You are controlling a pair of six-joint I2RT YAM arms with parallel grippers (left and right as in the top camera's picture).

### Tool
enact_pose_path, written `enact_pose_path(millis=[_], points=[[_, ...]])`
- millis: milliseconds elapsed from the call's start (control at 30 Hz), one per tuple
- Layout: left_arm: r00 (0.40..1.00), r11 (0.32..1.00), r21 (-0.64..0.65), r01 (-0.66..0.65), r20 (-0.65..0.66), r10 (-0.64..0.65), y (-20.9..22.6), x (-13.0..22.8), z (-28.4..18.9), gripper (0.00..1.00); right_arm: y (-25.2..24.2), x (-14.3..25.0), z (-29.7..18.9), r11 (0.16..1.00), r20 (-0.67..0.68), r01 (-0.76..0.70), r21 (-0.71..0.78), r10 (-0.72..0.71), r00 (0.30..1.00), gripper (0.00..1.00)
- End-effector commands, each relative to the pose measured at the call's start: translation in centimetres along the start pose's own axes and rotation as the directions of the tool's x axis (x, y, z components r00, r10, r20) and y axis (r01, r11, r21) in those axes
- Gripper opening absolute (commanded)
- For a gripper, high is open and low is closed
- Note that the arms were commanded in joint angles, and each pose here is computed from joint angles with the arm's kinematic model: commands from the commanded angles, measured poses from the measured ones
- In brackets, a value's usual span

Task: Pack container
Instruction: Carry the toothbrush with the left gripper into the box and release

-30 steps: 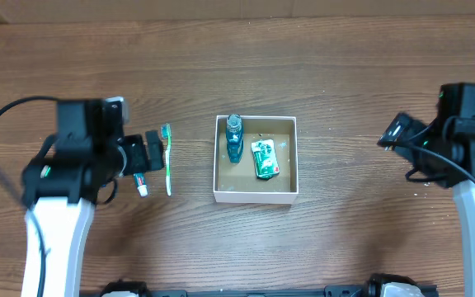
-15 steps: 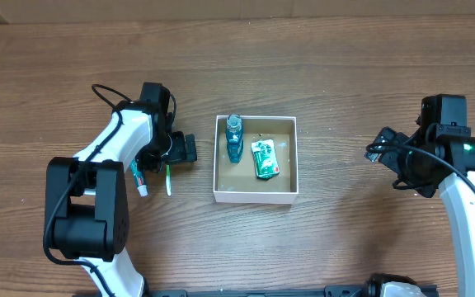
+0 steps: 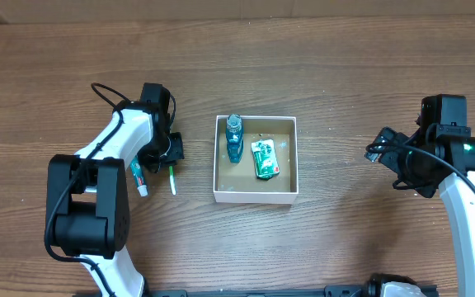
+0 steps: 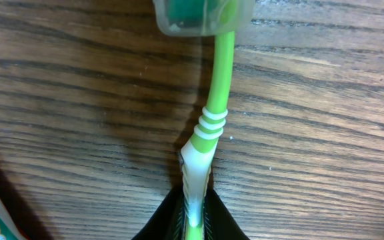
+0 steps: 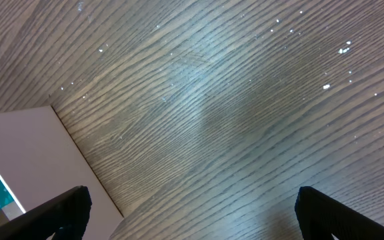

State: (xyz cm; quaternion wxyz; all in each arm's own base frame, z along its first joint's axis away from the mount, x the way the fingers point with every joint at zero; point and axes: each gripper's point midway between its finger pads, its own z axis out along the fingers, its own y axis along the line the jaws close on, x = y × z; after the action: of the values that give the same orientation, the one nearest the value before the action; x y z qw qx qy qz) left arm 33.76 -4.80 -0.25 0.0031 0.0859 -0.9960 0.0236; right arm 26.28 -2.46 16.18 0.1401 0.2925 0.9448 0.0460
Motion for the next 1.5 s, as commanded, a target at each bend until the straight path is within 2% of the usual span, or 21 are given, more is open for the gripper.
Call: enact_pose_path(millis=[0, 100, 200, 333, 400, 467, 533, 567, 667, 767, 933, 967, 1000, 1067, 1200, 1267, 1333, 1367, 1400, 1433, 1467], points=[[0.999, 1.000, -0.018, 0.003, -0.036, -0.004, 0.3, 0.5, 0.8, 0.06, -0.1, -0.1, 0.0, 1.000, 0.002, 0.000, -0.001, 0.000, 1.000, 1.00], [1.000, 0.999, -0.037, 0.002, -0.013, -0.003, 0.2, -0.7, -2.2, 0.04, -0.1, -0.2, 0.0, 1.000, 0.006, 0.001, -0.002, -0.001, 1.000, 1.00], [0.985, 0.999, -0.010, -0.043, 0.166, 0.044, -1.5, -3.2, -9.8, 0.04, 0.0, -0.4, 0.0, 1.000, 0.015, 0.001, -0.008, -0.001, 1.000, 1.00], [0.839, 0.944, 0.001, -0.331, 0.458, 0.293, -7.2, -2.3, -20.7, 0.04, 0.1, -0.5, 0.0, 1.000, 0.020, 0.001, -0.010, -0.001, 1.000, 1.00], [0.673, 0.823, -0.075, -0.563, 0.537, 0.509, -11.4, 0.8, -24.0, 0.04, 0.1, -0.6, 0.0, 1.000, 0.023, 0.001, -0.012, -0.001, 1.000, 1.00], [0.443, 0.590, -0.180, -0.787, 0.501, 0.743, -16.2, 5.1, -23.7, 0.04, 0.1, -0.6, 0.0, 1.000, 0.023, 0.001, -0.012, -0.001, 1.000, 1.00], [0.340, 0.456, -0.193, -0.869, 0.438, 0.832, -18.9, 7.5, -21.4, 0.04, 0.1, -0.6, 0.0, 1.000, 0.023, 0.001, -0.011, -0.001, 1.000, 1.00], [0.333, 0.433, -0.184, -0.882, 0.407, 0.851, -19.5, 8.1, -20.1, 0.04, 0.1, -0.5, 0.0, 1.000, 0.022, 0.001, -0.011, -0.001, 1.000, 1.00], [0.345, 0.393, -0.143, -0.908, 0.274, 0.898, -20.3, 8.6, -15.0, 0.04, 0.1, -0.6, 0.0, 1.000, 0.023, 0.001, -0.012, -0.001, 1.000, 1.00], [0.378, 0.397, -0.115, -0.911, 0.155, 0.913, -20.0, 8.0, -10.3, 0.04, 0.1, -0.5, 0.0, 1.000, 0.020, 0.001, -0.010, -0.001, 1.000, 1.00], [0.395, 0.400, -0.092, -0.912, 0.069, 0.916, -19.7, 7.8, -6.8, 0.05, 0.1, -0.5, 0.0, 1.000, 0.019, 0.001, -0.009, -0.001, 1.000, 1.00], [0.395, 0.400, -0.091, -0.912, 0.067, 0.916, -19.7, 7.8, -6.7, 0.12, 0.1, -0.5, 0.0, 1.000, 0.019, 0.001, -0.009, -0.001, 1.000, 1.00], [0.395, 0.400, -0.093, -0.912, 0.067, 0.916, -19.6, 7.8, -6.8, 0.34, 0.1, -0.5, 0.0, 1.000, 0.019, 0.001, -0.009, -0.001, 1.000, 1.00], [0.407, 0.411, -0.095, -0.907, 0.051, 0.912, -19.3, 7.9, -7.1, 0.51, 0.1, -0.5, 0.0, 1.000, 0.019, 0.001, -0.009, -0.001, 1.000, 1.00], [0.505, 0.511, -0.133, -0.849, 0.074, 0.860, -18.5, 7.9, -12.6, 0.54, 0.1, -0.5, 0.0, 1.000, 0.019, 0.001, -0.009, -0.001, 1.000, 1.00], [0.510, 0.554, -0.150, -0.819, 0.253, 0.822, -19.2, 7.6, -19.2, 0.55, 0.1, -0.5, 0.0, 1.000, 0.019, 0.001, -0.009, -0.001, 1.000, 1.00], [0.547, 0.645, -0.188, -0.741, 0.388, 0.742, -18.0, 6.8, -23.6, 0.59, 0.1, -0.5, 0.0, 1.000, 0.019, 0.002, -0.009, -0.002, 1.000, 1.00], [0.604, 0.743, -0.197, -0.640, 0.470, 0.644, -15.7, 6.0, -26.5, 0.72, 0.1, -0.5, 0.0, 1.000, 0.019, 0.016, -0.010, -0.016, 1.000, 1.00], [0.665, 0.830, -0.168, -0.531, 0.525, 0.532, -13.0, 5.1, -28.4, 0.93, 0.1, -0.5, 0.0, 1.000, 0.019, 0.016, -0.010, -0.016, 1.000, 1.00], [0.727, 0.905, -0.127, -0.407, 0.555, 0.405, -10.0, 4.0, -29.4, 1.00, 0.1, -0.5, 0.0, 1.000, 0.021, 0.016, -0.010, -0.016, 1.000, 1.00], [0.781, 0.957, -0.092, -0.274, 0.560, 0.278, -6.9, 2.9, -29.7, 1.00, 0.1, -0.5, 0.0, 1.000, 0.022, 0.016, -0.011, -0.016, 1.000, 1.00]])
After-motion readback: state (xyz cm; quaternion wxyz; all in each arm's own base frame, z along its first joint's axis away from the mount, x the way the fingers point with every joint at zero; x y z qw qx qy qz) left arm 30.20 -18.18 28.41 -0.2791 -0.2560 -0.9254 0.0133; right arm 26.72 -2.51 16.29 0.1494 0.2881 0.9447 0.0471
